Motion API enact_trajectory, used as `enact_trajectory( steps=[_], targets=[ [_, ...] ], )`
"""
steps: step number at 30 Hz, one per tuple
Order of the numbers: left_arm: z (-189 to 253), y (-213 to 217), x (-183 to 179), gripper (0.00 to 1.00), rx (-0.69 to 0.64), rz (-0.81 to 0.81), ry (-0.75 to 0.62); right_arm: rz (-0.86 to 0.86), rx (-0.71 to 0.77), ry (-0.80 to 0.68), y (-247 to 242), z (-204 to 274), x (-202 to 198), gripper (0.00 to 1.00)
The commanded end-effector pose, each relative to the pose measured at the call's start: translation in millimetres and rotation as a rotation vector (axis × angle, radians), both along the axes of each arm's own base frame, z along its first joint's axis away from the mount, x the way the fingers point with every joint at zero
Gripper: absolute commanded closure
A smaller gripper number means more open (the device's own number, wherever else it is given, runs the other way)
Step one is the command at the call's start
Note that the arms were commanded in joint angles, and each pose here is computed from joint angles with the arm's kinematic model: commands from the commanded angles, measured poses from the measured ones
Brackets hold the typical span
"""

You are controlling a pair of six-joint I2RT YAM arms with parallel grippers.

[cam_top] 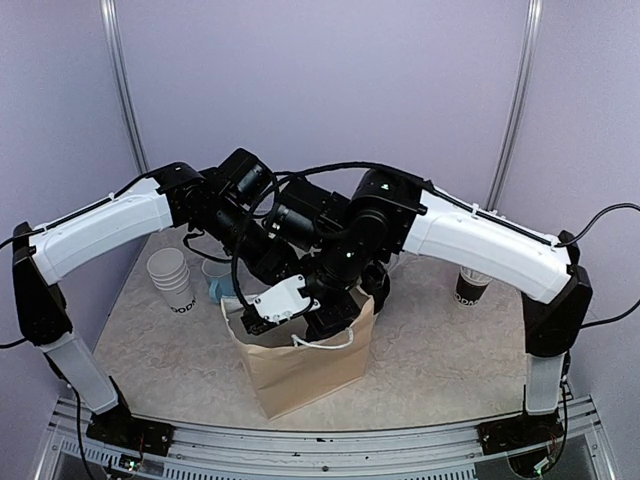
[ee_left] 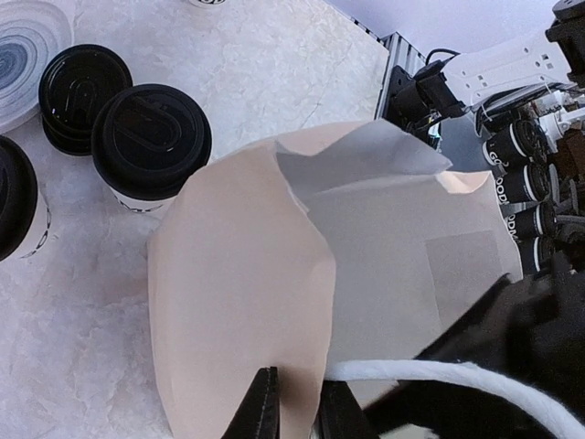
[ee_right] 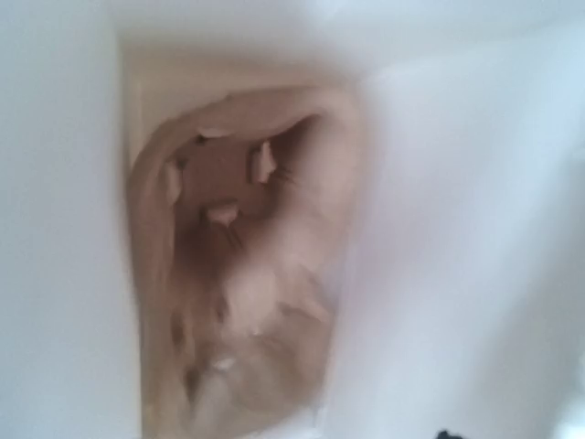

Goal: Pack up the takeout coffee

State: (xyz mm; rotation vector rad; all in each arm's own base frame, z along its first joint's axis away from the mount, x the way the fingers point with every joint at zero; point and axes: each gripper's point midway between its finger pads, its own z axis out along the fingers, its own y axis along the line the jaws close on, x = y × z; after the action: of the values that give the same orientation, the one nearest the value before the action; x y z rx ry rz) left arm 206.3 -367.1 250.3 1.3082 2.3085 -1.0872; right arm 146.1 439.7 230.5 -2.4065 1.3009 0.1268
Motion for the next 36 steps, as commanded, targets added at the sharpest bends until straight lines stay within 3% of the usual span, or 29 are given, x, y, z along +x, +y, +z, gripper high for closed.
enact_trajectory(
  steps=[1,8,12,18,23,28,36],
  targets=[
    [-4,5,2,0.87,0.048,-0.004,-0.045,0.093,0.224,0.011,-3,76,-16,0.32],
    [9,11,-15,0.92,0.068,-0.033,-0.187,0.094,0.374,0.067,-40,136,-6,0.3],
    [18,12,-24,0.95,0.128,-0.009,-0.281,-0.024,0.423,0.049,-70,151,42,0.3],
    [10,-1,-63,0.92,0.212,-0.021,-0.347,-0.24,0.447,0.106,-124,135,116,0.31],
    [11,-18,-103,0.93,0.202,-0.031,-0.362,-0.354,0.516,0.088,-156,115,147,0.31],
    [21,-38,-151,0.93,0.175,-0.096,-0.406,-0.406,0.525,0.113,-164,99,146,0.31],
    [0,-51,-204,1.0,0.267,-0.204,-0.566,-0.442,0.534,0.152,-162,84,150,0.31]
  ],
)
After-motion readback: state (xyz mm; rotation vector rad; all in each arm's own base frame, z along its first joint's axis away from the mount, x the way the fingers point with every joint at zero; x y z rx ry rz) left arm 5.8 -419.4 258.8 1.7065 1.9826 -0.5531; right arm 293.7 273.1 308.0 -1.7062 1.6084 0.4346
